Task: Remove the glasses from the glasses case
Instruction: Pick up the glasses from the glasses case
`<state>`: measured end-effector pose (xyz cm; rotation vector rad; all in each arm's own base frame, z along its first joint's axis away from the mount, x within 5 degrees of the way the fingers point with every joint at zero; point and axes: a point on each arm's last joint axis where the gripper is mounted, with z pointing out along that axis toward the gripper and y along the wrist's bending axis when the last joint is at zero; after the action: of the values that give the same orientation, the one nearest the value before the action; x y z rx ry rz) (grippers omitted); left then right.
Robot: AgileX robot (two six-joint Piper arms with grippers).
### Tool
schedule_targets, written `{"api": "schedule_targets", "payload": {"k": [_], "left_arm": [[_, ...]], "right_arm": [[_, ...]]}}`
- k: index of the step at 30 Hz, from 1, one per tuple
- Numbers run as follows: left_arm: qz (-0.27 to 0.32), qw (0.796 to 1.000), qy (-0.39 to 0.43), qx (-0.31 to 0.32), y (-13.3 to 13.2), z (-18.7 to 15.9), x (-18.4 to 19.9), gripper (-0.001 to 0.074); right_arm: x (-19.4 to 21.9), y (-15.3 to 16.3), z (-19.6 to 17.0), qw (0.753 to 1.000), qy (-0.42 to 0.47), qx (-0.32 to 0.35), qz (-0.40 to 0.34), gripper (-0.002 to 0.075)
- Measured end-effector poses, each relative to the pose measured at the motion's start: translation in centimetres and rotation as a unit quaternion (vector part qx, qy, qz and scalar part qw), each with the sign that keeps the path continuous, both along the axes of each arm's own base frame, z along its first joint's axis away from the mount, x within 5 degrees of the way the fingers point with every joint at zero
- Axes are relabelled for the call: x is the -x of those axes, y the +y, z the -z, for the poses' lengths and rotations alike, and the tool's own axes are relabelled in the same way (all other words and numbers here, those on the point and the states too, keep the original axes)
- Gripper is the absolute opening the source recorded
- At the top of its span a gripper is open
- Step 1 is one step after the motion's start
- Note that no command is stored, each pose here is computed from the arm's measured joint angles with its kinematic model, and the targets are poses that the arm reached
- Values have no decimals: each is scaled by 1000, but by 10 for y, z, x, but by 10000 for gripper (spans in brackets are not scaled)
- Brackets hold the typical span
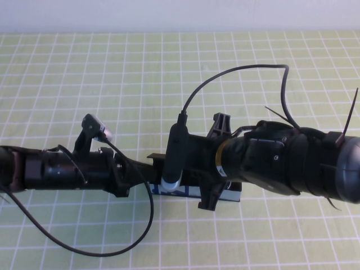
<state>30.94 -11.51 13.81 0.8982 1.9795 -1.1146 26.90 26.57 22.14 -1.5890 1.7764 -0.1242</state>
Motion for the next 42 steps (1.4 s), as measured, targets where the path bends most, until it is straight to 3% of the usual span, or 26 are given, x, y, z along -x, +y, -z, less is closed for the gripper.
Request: {"api": "schedule_targets", "payload": {"k": [12,22,27,31,33,37,42], "left_arm": [[0,1000,-15,25,-2,-4,-1,-4],[0,999,17,38,-3,14,-2,-4],[1,999,19,41,-3,14,-2,-4],[2,999,20,42,-3,14,-2,-4],[1,999,20,42,-3,14,-2,-4],[1,999,20,42,-3,14,-2,-4],[1,999,21,42,-3,15,-2,-4]], "right_arm": [[0,0,0,1000,1,-3,1,-1],[0,1,0,1000,9,-19,9,6],[3,-2,-9,998,23,-48,37,121],[13,-10,-38,987,51,-122,93,208],[20,-14,-54,975,75,-169,119,190],[31,-17,-64,950,144,-224,165,50],[41,-17,-46,926,246,-192,214,-8]]}}
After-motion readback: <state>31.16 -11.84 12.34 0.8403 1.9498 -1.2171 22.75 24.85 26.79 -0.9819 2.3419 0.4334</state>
